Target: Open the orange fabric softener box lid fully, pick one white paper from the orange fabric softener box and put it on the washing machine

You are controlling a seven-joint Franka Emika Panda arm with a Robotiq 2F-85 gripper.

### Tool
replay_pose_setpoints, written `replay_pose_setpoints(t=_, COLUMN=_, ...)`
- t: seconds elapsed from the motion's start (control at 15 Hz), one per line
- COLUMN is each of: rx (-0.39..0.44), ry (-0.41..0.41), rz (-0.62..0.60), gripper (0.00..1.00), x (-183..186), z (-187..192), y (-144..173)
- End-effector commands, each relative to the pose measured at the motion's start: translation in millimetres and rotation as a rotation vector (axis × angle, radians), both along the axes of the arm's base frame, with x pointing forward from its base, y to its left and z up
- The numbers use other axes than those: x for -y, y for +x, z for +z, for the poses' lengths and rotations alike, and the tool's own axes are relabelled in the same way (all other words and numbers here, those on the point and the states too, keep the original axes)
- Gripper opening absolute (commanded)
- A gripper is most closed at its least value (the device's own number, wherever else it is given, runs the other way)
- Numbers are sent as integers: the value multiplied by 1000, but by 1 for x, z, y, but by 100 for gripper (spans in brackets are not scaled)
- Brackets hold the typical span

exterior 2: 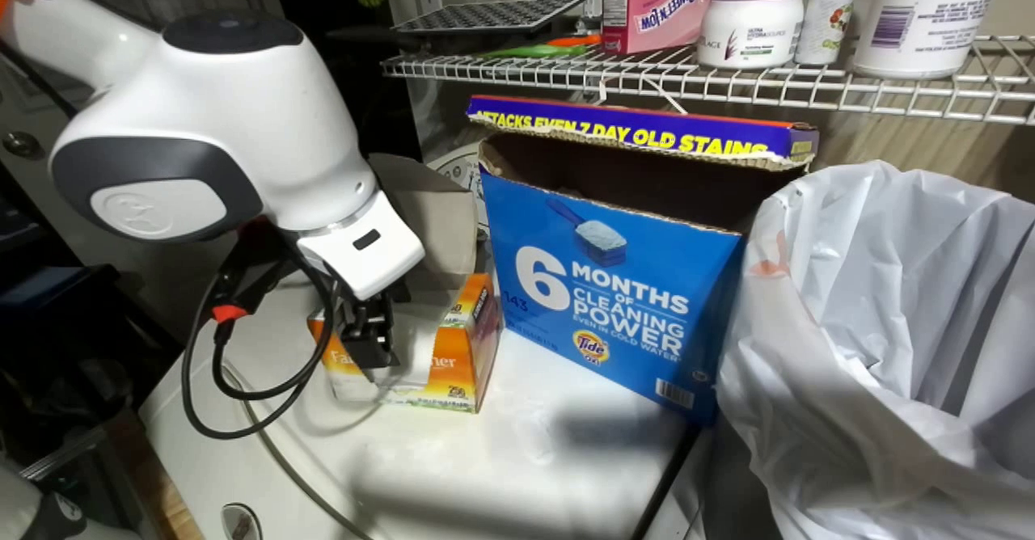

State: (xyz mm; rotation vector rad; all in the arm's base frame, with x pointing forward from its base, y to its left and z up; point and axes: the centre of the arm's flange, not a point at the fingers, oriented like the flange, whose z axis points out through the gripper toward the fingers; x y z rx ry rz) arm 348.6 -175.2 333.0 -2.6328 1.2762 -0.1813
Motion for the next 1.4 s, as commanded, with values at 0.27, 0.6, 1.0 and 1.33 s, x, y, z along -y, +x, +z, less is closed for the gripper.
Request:
replay_pose_setpoints(t=0.27, rx=36, ry=21, rz=-9, gripper=33, x=12, z=-11, y=18)
replay_pose_setpoints(t=0.6, rx=44, ry=15, rz=-6, gripper=1, x=15, z=-7, y=23)
replay_pose_setpoints(t=1.0, rx=57, ry=6, rz=5, gripper=0, x=17, z=11, y=22)
replay_pose_setpoints(t=1.33, rx=105, ry=-6, rz=16, gripper=0, x=18, z=59, y=15)
